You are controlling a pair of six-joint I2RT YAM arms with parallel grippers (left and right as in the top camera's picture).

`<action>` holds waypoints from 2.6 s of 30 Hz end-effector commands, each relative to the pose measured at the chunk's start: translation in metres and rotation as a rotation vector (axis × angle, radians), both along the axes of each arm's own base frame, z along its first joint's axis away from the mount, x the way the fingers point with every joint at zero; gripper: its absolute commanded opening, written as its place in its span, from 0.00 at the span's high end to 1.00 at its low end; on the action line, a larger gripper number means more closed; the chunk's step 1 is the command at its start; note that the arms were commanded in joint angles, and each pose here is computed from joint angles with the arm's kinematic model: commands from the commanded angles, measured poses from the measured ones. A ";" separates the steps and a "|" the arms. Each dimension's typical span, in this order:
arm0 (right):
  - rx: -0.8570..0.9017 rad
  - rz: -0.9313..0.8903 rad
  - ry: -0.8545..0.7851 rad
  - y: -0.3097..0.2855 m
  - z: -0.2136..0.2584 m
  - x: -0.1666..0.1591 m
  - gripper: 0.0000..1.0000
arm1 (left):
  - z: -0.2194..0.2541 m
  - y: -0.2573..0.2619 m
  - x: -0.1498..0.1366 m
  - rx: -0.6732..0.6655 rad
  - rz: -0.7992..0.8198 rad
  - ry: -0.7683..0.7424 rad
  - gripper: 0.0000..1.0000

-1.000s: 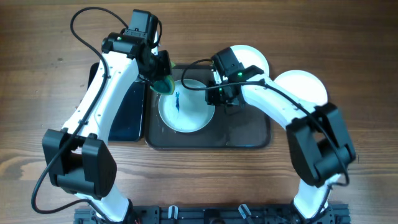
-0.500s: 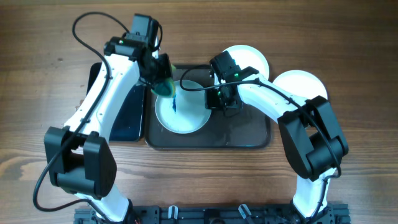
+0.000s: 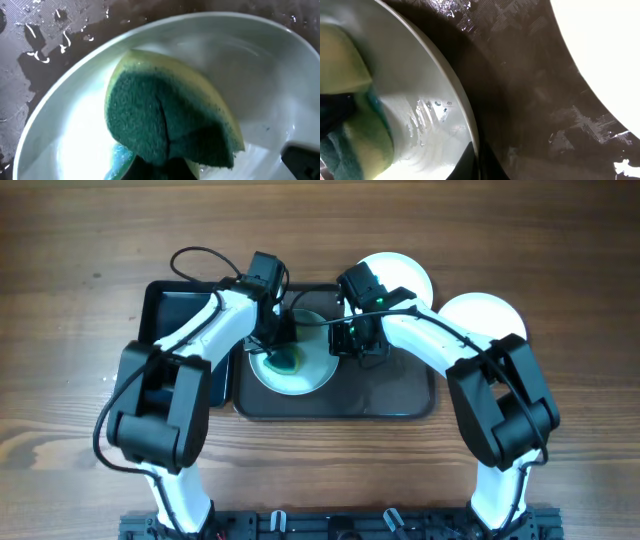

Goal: Clean dirty plates on tray and stack at the side
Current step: 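Scrub the second plate with the sponge in left gripper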

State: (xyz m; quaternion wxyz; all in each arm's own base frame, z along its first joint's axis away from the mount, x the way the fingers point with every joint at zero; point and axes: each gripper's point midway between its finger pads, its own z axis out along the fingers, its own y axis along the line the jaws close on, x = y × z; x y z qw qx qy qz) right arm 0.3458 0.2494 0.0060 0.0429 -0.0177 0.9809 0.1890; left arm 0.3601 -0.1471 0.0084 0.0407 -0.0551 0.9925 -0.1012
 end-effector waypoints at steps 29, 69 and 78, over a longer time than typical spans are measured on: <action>0.024 -0.005 0.008 0.005 0.002 0.004 0.96 | -0.004 -0.028 -0.045 -0.225 -0.171 0.221 0.96; 0.024 -0.004 0.007 0.005 0.002 0.004 0.96 | -0.015 0.027 0.020 0.103 -0.028 -0.021 0.96; 0.025 -0.007 0.008 0.005 0.002 0.004 0.96 | -0.001 0.076 0.015 0.373 0.115 -0.010 0.96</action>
